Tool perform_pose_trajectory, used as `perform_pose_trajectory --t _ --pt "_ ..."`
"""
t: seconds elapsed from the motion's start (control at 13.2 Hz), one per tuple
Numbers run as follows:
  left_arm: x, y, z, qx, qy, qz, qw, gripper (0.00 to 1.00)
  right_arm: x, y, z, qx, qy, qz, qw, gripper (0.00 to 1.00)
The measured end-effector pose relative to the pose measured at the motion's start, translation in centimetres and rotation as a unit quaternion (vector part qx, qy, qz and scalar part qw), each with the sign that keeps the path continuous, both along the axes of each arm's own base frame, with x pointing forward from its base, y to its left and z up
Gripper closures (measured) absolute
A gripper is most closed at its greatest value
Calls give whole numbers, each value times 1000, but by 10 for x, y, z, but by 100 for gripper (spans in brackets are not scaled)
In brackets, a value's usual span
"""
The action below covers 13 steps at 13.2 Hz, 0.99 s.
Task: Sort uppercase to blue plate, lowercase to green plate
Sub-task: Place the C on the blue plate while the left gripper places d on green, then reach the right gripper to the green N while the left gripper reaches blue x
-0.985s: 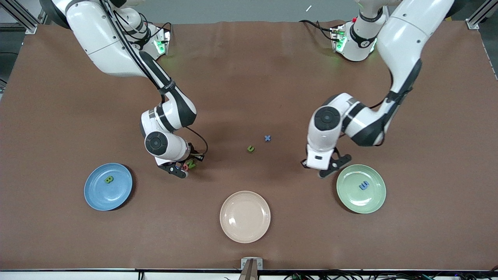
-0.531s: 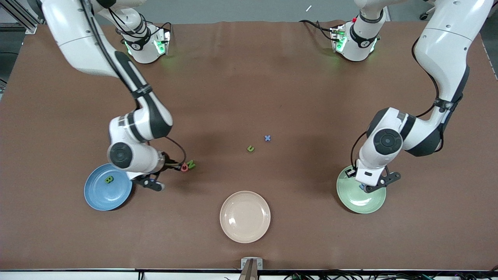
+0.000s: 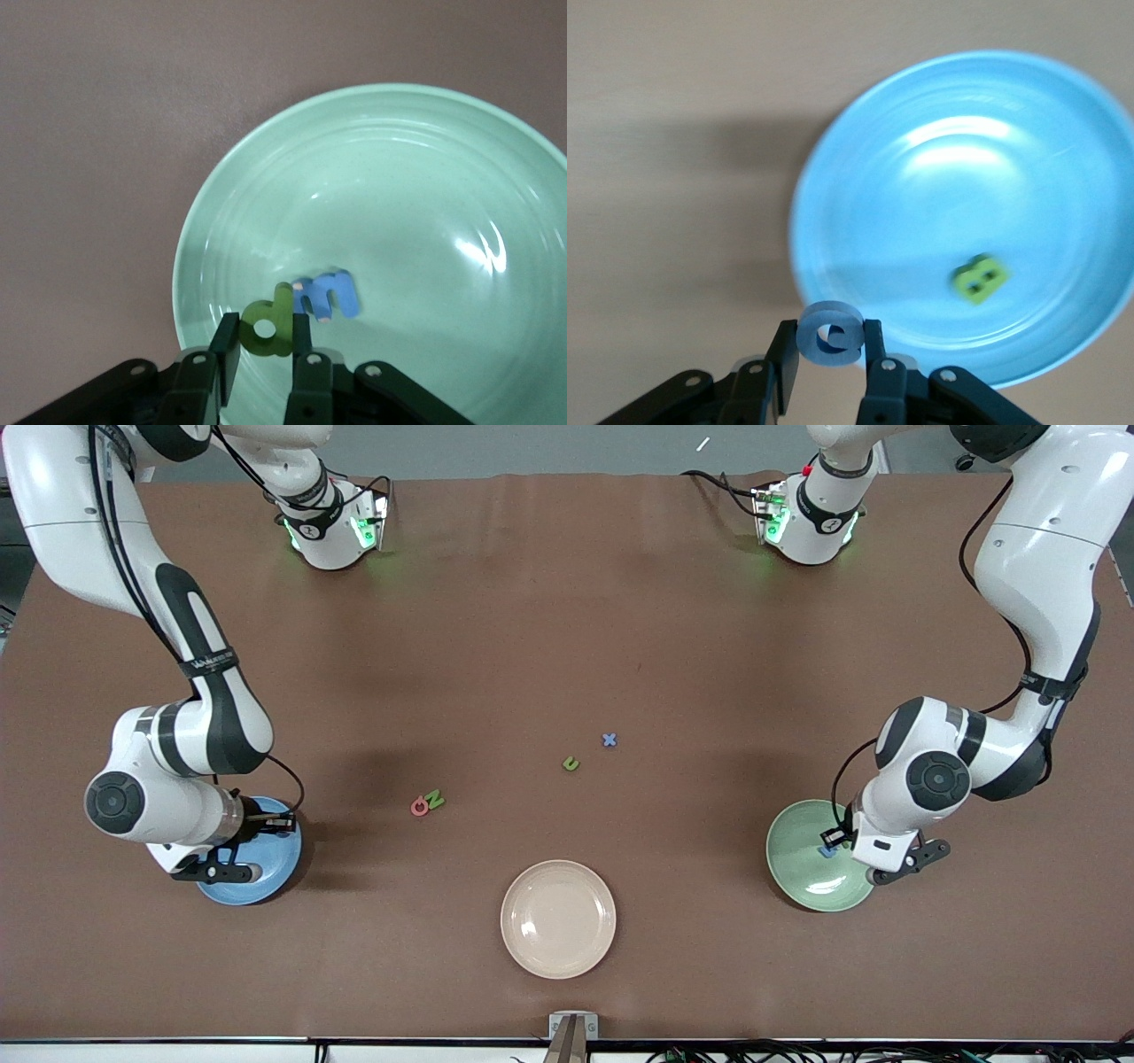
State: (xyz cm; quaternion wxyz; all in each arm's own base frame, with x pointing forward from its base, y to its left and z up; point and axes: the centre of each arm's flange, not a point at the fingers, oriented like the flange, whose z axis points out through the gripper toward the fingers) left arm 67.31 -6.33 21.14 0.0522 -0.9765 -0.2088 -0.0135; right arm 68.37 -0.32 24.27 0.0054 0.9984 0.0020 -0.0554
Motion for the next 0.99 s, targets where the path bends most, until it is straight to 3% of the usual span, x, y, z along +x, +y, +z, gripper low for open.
perform_pose_trajectory --t 0.23,0.3,0.53,0.76,0.99 --pt "4 -5 -5 -8 -4 -1 1000 72 6 -24 -11 -8 -3 15 1000 66" --pt "4 -7 -5 -10 -6 -3 1000 67 7 -22 -12 -8 -3 17 1000 59" --pt "7 -8 0 -13 -11 -6 1000 34 11 -16 -10 -6 -13 22 1000 29" --pt "4 -47 17 -34 -13 -19 999 3 12 1 -8 -4 -16 6 1000 27" --pt "-16 -121 38 -53 1 7 999 0 1 79 -11 -17 12 -63 998 27"
